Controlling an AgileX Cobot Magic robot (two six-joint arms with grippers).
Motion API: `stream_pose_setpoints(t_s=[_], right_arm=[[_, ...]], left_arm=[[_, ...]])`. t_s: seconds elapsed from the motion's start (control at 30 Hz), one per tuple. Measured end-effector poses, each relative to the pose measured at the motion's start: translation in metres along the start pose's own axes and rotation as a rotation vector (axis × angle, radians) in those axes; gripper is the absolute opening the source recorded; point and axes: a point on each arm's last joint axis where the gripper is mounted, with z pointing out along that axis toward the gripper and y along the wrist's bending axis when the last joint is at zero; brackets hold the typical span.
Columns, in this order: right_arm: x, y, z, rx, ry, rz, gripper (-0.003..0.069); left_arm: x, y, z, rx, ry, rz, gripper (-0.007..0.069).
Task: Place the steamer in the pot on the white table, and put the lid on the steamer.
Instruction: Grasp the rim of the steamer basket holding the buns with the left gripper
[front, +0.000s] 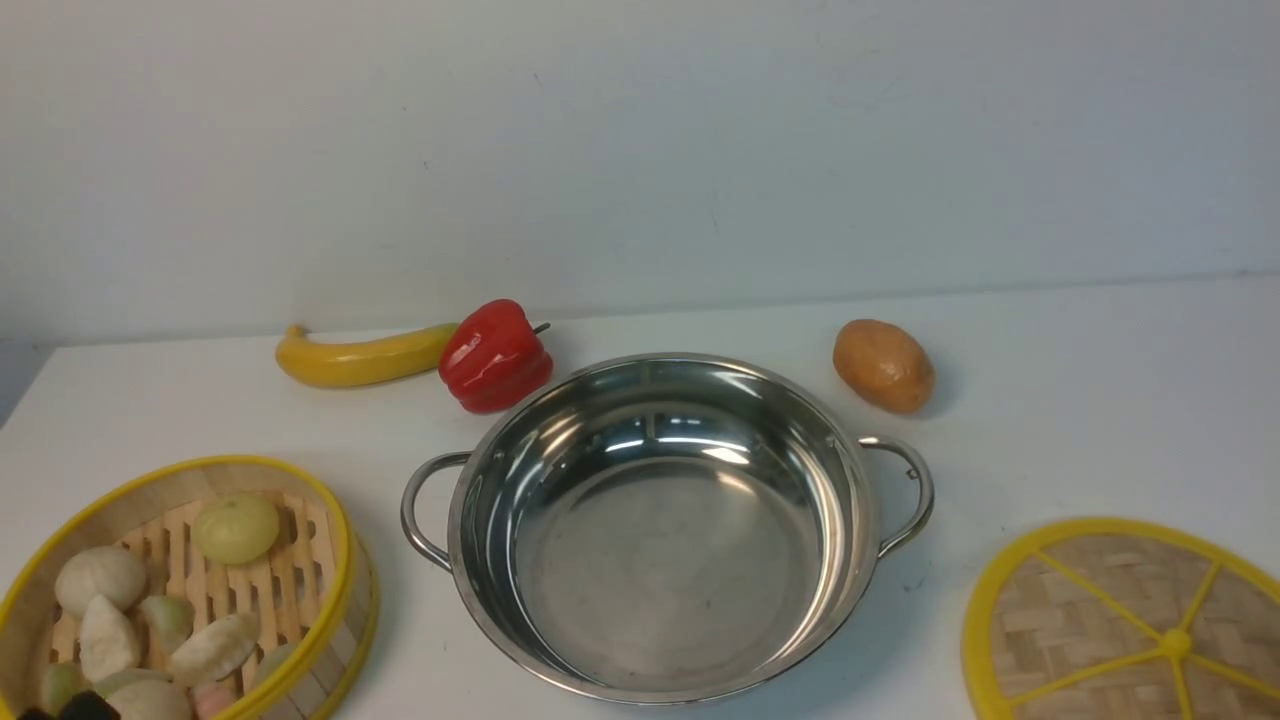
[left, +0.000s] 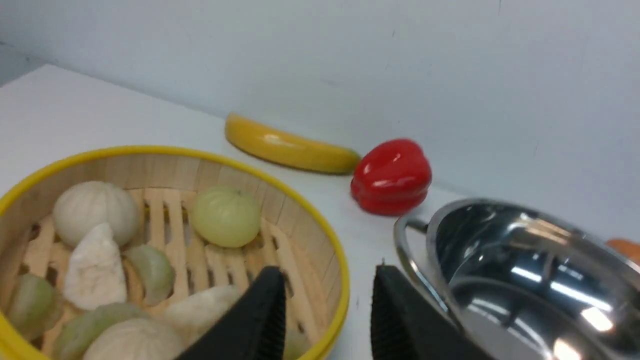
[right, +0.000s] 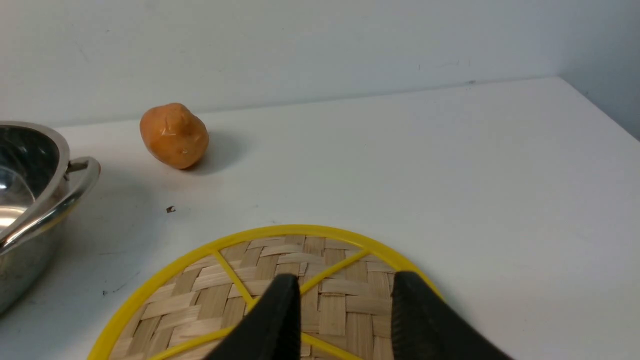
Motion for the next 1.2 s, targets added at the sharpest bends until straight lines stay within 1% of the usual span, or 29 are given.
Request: stream_pose_setpoints(t_s=[0.13, 0.2, 0.3, 0.33, 0.4, 0.47, 0.6, 0.63, 0.67, 0.7, 0.73, 0.83, 0.9, 0.93, 0.97, 1.03, 1.1, 1.2], right_arm=[[0.000, 0.000, 0.000, 0.000, 0.000, 0.000, 0.0241], [0.000, 0.000, 0.000, 0.000, 0.000, 0.000, 0.0241], [0.000, 0.000, 0.000, 0.000, 0.000, 0.000, 0.0241], [0.000, 0.000, 0.000, 0.000, 0.000, 0.000, 0.0241], [0.000, 0.000, 0.000, 0.000, 0.000, 0.000, 0.0241], [0.000, 0.000, 0.000, 0.000, 0.000, 0.000, 0.0241], [0.000, 0.000, 0.000, 0.000, 0.000, 0.000, 0.0241], [0.000, 0.000, 0.000, 0.000, 0.000, 0.000, 0.0241], [0.000, 0.000, 0.000, 0.000, 0.000, 0.000, 0.0241], [0.000, 0.000, 0.000, 0.000, 0.000, 0.000, 0.0241], [0.000, 0.000, 0.000, 0.000, 0.000, 0.000, 0.0241], [0.000, 0.000, 0.000, 0.000, 0.000, 0.000, 0.0241], [0.000, 0.000, 0.000, 0.000, 0.000, 0.000, 0.0241], [0.000, 0.000, 0.000, 0.000, 0.000, 0.000, 0.0241], [0.000, 0.000, 0.000, 0.000, 0.000, 0.000, 0.0241], [0.000, 0.000, 0.000, 0.000, 0.000, 0.000, 0.0241], [0.000, 0.000, 0.000, 0.000, 0.000, 0.000, 0.0241], [0.000, 0.000, 0.000, 0.000, 0.000, 0.000, 0.0241]], left_arm=[[-0.004, -0.001, 0.000, 0.013, -0.045, -0.070, 0.0239], [-0.010, -0.005, -0.002, 0.025, -0.043, -0.056, 0.0239], [-0.039, -0.025, -0.013, 0.080, -0.012, 0.011, 0.0239], [-0.049, -0.032, -0.016, 0.095, 0.017, 0.020, 0.0239], [-0.069, -0.048, -0.019, 0.113, 0.158, 0.042, 0.0239], [-0.083, -0.058, -0.021, 0.118, 0.267, 0.067, 0.0239], [-0.117, -0.076, -0.004, 0.095, 0.530, 0.164, 0.0239], [-0.121, -0.078, -0.004, 0.097, 0.530, 0.174, 0.0239], [-0.128, -0.080, 0.002, 0.091, 0.577, 0.203, 0.0239], [-0.141, -0.084, 0.023, 0.073, 0.669, 0.246, 0.0239], [-0.147, -0.086, 0.029, 0.074, 0.691, 0.263, 0.0239], [-0.155, -0.087, 0.070, 0.069, 0.831, 0.305, 0.0242], [-0.154, -0.084, 0.099, 0.078, 0.920, 0.338, 0.0260], [-0.155, -0.085, 0.099, 0.081, 0.916, 0.344, 0.0265], [-0.149, -0.081, 0.123, 0.083, 0.985, 0.354, 0.0285], [-0.140, -0.075, 0.151, 0.086, 1.061, 0.359, 0.0314], [-0.131, -0.070, 0.166, 0.083, 1.110, 0.357, 0.0328], [-0.107, -0.055, 0.204, 0.054, 1.227, 0.347, 0.0347]])
